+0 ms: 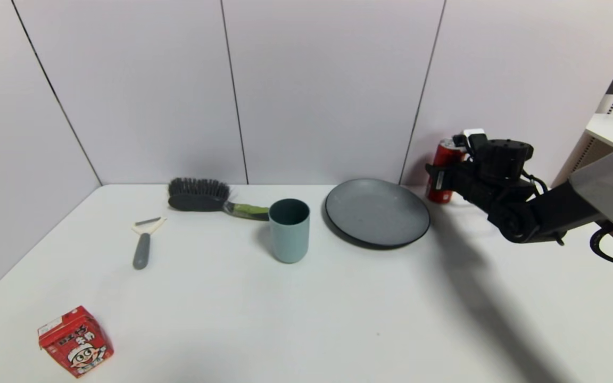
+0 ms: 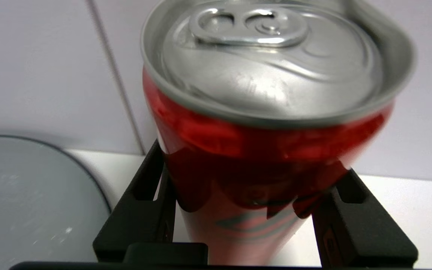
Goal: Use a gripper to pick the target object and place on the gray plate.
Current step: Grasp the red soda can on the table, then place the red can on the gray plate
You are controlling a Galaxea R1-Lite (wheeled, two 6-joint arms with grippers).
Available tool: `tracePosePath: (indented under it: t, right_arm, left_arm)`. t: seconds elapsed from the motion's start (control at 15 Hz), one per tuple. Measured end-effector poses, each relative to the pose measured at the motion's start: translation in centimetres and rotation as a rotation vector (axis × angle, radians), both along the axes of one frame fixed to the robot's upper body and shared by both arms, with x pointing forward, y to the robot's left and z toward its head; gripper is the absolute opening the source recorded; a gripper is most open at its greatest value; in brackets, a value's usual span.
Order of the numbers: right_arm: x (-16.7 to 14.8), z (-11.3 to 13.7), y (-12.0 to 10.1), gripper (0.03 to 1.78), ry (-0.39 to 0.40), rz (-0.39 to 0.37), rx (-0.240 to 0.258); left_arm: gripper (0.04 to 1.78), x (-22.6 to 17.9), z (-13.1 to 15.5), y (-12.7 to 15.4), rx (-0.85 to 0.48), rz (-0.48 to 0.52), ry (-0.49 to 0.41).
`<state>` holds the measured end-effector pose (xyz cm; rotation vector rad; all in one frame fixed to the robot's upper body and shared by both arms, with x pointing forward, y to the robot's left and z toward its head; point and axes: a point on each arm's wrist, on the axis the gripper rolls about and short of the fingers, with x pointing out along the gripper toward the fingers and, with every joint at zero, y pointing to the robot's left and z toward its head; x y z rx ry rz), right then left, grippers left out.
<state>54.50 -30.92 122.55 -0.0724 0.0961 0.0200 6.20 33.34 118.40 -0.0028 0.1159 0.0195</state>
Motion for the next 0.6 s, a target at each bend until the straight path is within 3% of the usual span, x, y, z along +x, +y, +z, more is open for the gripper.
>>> tracePosePath:
  t: [0.33,0.6]
  right_arm:
    - [0.9,0.2,-0.4,0.93,-0.025,-0.011,0.008]
    - [-0.1,3.2,-0.8,0.91,-0.085,0.013,0.018]
  left_arm:
    - [1.69,0.0,0.0,0.0,0.000,0.000,0.000]
    - [1.69,0.0,0.0,0.0,0.000,0.000,-0.001]
